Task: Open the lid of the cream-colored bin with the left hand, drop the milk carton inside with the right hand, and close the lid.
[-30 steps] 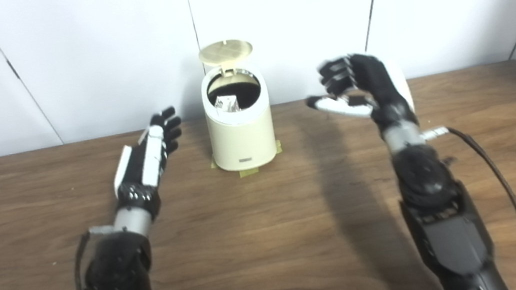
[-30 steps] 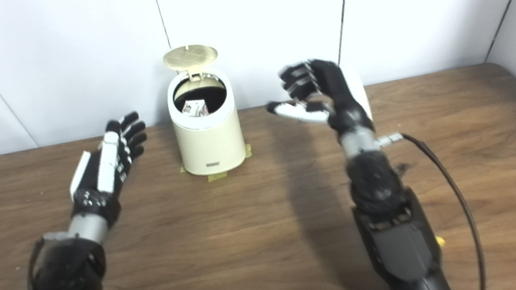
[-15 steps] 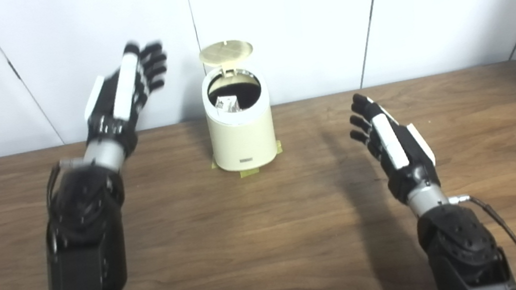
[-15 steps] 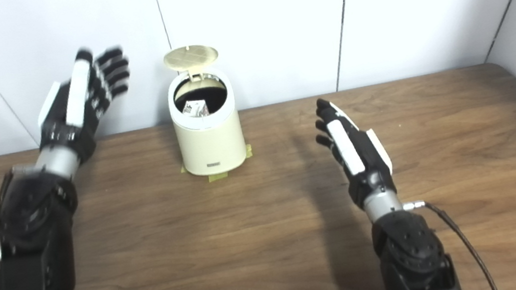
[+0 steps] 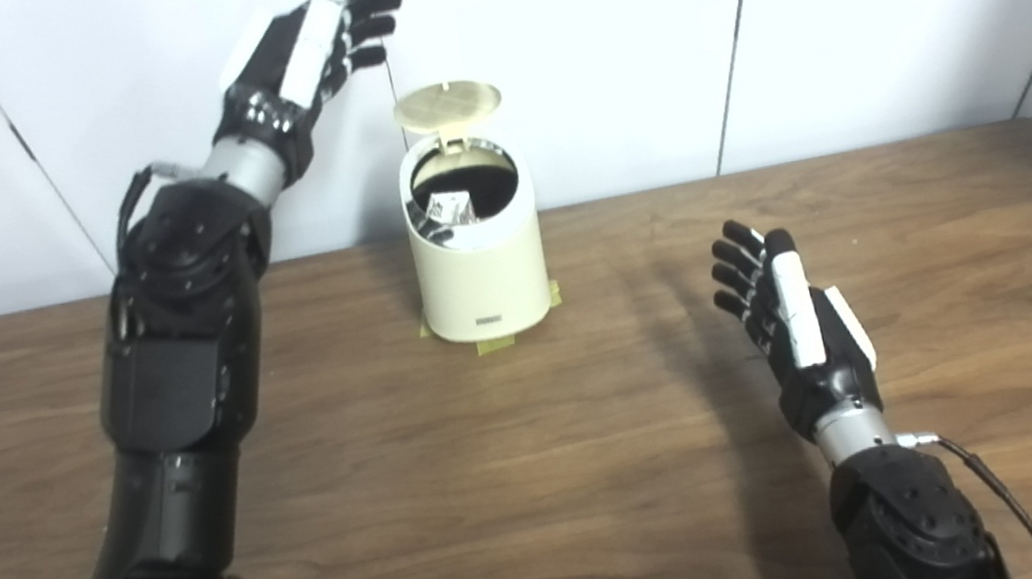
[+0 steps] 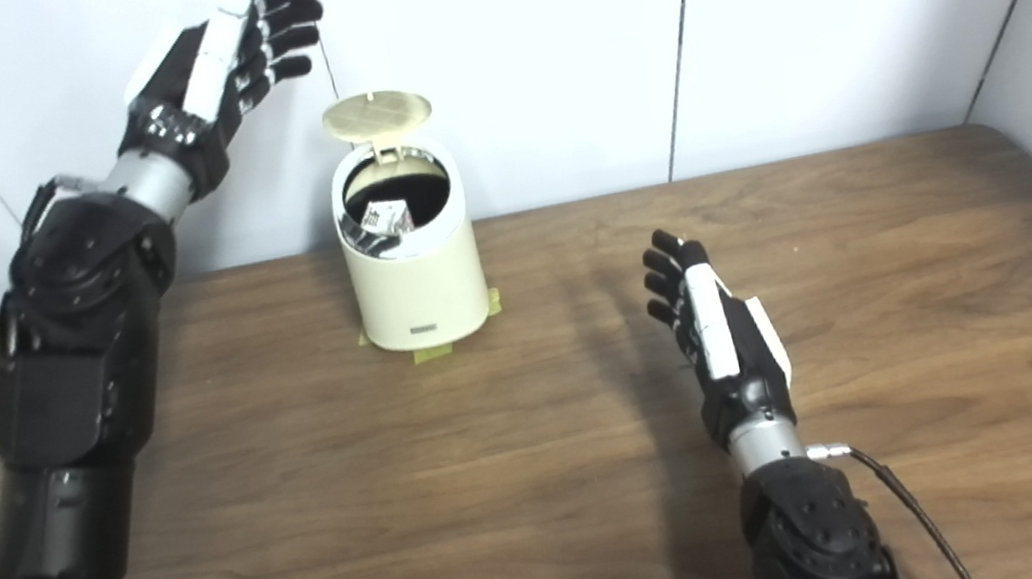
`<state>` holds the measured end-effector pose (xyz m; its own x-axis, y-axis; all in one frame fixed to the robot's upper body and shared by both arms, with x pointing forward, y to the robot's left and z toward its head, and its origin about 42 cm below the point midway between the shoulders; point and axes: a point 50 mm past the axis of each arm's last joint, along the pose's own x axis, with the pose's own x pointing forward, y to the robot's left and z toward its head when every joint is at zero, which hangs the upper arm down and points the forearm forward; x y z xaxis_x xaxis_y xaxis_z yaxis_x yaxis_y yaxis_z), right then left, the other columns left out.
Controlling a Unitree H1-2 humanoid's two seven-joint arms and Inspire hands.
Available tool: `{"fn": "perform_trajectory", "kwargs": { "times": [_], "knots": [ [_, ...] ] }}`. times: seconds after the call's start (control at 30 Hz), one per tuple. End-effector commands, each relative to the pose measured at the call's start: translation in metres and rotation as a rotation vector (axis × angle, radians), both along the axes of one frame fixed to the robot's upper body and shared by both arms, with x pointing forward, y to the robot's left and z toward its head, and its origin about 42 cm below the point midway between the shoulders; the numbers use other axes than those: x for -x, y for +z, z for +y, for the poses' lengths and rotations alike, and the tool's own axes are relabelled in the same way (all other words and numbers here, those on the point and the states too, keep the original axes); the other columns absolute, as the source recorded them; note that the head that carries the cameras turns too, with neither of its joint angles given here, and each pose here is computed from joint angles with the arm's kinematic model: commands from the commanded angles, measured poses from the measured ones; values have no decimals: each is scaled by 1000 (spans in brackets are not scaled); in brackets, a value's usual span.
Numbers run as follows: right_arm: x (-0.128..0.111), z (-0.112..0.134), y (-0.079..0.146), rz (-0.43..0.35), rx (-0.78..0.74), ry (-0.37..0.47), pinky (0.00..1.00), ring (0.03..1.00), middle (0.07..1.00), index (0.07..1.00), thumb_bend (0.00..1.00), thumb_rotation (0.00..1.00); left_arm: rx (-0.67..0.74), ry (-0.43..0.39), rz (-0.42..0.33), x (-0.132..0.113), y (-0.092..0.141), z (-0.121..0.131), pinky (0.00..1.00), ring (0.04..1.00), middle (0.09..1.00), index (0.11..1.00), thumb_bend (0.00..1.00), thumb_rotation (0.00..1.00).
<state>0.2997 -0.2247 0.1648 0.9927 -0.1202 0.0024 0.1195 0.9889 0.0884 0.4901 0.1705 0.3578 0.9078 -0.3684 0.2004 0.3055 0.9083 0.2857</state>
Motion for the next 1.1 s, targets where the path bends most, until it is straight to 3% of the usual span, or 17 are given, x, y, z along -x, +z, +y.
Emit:
{"fn": "perform_trajectory", "kwargs": {
  "times": [0.0, 0.13, 0.27, 0.53, 0.87, 1.07],
  "knots": [
    [-4, 2, 13, -88, -4, 4, 892, 898, 884, 888, 573, 1000, -37, -24, -137, -5, 46, -6, 863, 870, 859, 823, 536, 1000],
    [-4, 3, 11, -91, -13, 7, 888, 894, 879, 883, 598, 992, -68, -54, -134, -10, 51, -11, 863, 858, 844, 824, 506, 1000],
    [-4, 4, 8, -90, -21, 10, 895, 893, 880, 890, 592, 997, -142, -100, -133, -11, 52, -14, 802, 799, 794, 809, 488, 1000],
    [-5, 9, 6, -92, -24, 11, 873, 869, 868, 896, 566, 1000, -409, -118, -229, -11, 49, -20, 793, 786, 764, 781, 498, 1000],
    [-7, 10, 0, -103, -35, -30, 835, 835, 826, 871, 558, 978, -737, -92, -311, -5, 43, -29, 921, 846, 764, 828, 582, 1000],
    [-7, 11, -3, -101, -32, -34, 831, 832, 825, 875, 546, 987, -847, -100, -328, 0, 39, -31, 807, 827, 788, 846, 588, 1000]
  ]
}}
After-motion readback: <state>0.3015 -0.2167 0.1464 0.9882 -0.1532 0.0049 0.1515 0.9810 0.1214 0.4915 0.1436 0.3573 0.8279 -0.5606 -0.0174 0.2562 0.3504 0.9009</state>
